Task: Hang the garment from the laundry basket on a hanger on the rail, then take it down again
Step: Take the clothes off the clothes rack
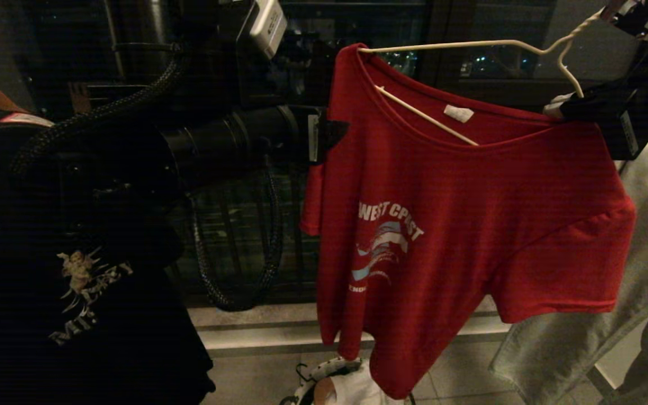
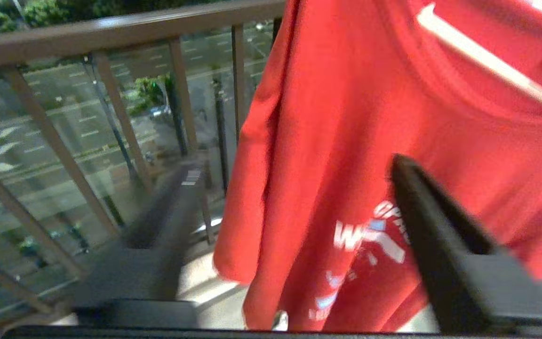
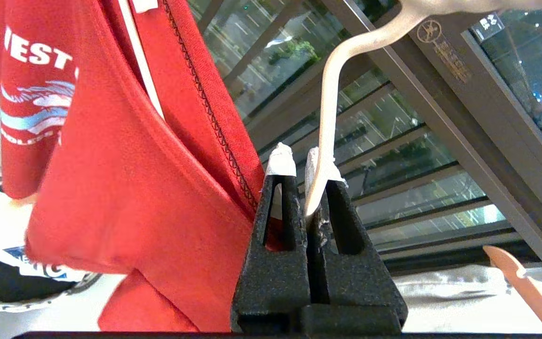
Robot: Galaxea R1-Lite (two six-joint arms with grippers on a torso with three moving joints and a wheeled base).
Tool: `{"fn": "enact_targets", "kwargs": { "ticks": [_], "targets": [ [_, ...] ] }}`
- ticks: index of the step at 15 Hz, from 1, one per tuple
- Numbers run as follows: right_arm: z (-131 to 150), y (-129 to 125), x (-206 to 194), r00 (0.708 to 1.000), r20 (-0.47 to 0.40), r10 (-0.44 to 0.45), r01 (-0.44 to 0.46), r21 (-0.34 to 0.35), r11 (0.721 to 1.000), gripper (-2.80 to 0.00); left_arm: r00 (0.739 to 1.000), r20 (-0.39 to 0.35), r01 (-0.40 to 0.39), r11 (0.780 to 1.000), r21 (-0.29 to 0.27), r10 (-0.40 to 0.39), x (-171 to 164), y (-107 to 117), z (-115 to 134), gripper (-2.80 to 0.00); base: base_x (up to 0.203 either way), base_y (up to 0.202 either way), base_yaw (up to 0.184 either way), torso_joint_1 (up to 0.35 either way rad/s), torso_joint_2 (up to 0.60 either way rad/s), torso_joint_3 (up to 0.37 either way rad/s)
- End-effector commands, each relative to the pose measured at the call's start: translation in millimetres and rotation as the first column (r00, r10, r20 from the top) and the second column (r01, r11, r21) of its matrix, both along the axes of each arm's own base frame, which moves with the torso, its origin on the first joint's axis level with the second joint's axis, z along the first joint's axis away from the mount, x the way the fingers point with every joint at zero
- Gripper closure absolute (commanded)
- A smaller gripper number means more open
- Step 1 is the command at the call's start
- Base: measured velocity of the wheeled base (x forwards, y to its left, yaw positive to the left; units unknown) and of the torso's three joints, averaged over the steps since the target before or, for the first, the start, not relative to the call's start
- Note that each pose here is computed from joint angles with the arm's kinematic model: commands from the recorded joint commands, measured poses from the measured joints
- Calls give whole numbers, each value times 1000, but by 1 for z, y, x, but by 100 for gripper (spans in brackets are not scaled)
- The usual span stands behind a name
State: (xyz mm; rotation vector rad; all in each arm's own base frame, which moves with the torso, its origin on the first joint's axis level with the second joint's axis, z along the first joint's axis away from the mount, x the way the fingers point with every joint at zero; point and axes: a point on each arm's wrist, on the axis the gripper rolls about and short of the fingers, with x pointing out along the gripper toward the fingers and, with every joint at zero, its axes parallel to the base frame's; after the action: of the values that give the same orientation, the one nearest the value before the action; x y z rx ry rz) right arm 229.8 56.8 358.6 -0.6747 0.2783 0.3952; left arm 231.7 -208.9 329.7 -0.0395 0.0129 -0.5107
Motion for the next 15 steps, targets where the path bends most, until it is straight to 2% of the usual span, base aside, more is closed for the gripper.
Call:
{"fn": "enact_targets", "kwargs": {
  "ticks": [1, 4, 8, 10, 13, 14, 15],
  "targets": [
    [-2, 1, 1, 1000, -10, 3, -3, -5, 1000, 0, 1000, 10, -3, 1000, -19, 3, -8, 8, 4, 0, 0, 0, 0, 0, 0, 0],
    [-2, 1, 1, 1000, -12, 4, -4, -5, 1000, 0, 997, 65, -41, 995, -92, 47, 2, 17, 12, 0, 0, 0, 0, 0, 0, 0],
    [-3, 1, 3, 1000, -16, 6, -6, -6, 1000, 0, 992, 104, -48, 986, -159, 65, 6, 13, 26, 0, 0, 0, 0, 0, 0, 0],
    [-3, 1, 3, 1000, -17, 8, -8, -4, 1000, 0, 994, 101, -29, 985, -173, 47, 6, 3, 28, 0, 0, 0, 0, 0, 0, 0],
    [-3, 1, 3, 1000, -17, 8, -8, -4, 1000, 0, 996, 92, 0, 986, -165, 16, 11, -14, 27, 0, 0, 0, 0, 0, 0, 0],
    [-3, 1, 2, 1000, -15, 8, -8, -3, 1000, 0, 997, 82, 9, 988, -155, 3, 11, -20, 27, -280, 0, 0, 0, 0, 0, 0],
    [-3, 1, 2, 1000, -14, 9, -9, -1, 1000, 0, 997, 79, 16, 988, -153, -4, 12, -24, 26, -280, 0, 0, 0, 0, 0, 0]
  ]
}}
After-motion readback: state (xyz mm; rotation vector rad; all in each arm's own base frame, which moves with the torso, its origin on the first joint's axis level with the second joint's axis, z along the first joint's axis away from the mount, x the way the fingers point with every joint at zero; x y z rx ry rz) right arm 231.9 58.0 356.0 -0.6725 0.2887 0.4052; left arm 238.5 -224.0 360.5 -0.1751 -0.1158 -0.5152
